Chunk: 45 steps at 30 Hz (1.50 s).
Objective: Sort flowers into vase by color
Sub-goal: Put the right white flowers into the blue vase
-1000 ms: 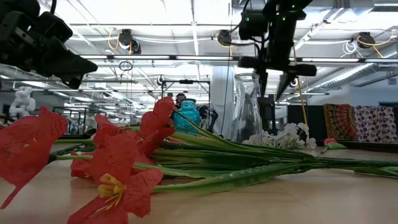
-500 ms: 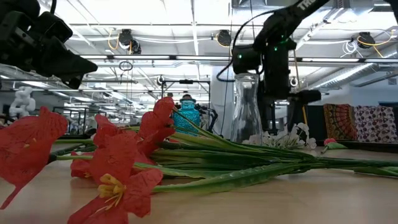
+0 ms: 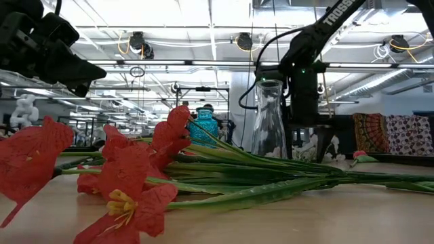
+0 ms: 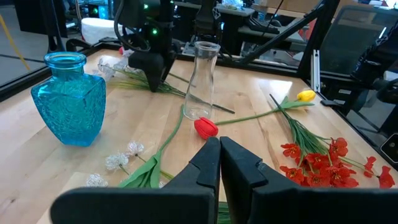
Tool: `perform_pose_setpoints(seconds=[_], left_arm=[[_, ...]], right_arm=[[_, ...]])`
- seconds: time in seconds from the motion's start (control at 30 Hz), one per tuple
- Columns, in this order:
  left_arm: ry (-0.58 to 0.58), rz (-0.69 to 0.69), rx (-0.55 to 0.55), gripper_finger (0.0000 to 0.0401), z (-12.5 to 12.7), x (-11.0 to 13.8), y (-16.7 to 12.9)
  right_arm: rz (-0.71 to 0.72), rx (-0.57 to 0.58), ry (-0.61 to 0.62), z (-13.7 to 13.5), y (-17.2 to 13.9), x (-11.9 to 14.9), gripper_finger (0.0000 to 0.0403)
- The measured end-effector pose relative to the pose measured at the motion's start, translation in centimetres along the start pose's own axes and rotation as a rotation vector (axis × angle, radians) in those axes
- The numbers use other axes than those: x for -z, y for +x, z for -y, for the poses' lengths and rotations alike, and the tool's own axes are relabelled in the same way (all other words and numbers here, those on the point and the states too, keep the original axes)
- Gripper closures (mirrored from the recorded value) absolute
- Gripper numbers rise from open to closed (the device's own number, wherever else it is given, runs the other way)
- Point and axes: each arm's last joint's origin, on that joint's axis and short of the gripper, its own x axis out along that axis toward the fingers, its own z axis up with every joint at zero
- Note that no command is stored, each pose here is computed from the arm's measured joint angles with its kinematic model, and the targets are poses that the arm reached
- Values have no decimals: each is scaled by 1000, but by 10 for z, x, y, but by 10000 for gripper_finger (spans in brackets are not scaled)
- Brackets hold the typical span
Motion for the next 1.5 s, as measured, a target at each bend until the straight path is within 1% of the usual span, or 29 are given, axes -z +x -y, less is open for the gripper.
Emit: perform_pose_setpoints(seconds=[0.1, 0.2, 0.43, 0.57, 0.7, 0.87, 1.0, 1.1, 1.2, 1.33, 1.37, 1.43, 1.5], left_arm=[[0, 0, 0, 383, 0, 0, 0], [0, 0, 0, 383, 0, 0, 0], [0, 0, 0, 383, 0, 0, 0], [0, 0, 0, 383, 0, 0, 0], [0, 0, 0, 383, 0, 0, 0], [0, 0, 0, 383, 0, 0, 0], [0, 0, 0, 383, 0, 0, 0], [0, 0, 0, 383, 0, 0, 0], [0, 0, 0, 383, 0, 0, 0], [0, 0, 0, 383, 0, 0, 0], [0, 0, 0, 383, 0, 0, 0], [0, 0, 0, 383, 0, 0, 0], [0, 0, 0, 383, 0, 0, 0]], right_arm=[[2, -6, -1, -1, 1, 0, 158], [6, -17, 4, -1, 1, -2, 190], [7, -46, -12, -3, 2, -6, 293], [7, -57, -71, -3, 2, -12, 349], [5, -57, -157, -1, 2, -19, 391], [12, -61, -250, 1, 1, -26, 393], [-21, -105, -306, 3, -2, -34, 395], [41, -127, -361, 2, -13, -41, 397], [141, -196, -382, 0, -41, -51, 397], [263, -292, -407, -1, -81, -58, 398], [307, -325, -418, -1, -92, -60, 398], [416, -428, -456, -3, -121, -63, 398], [520, -494, -520, -3, -144, -63, 398]])
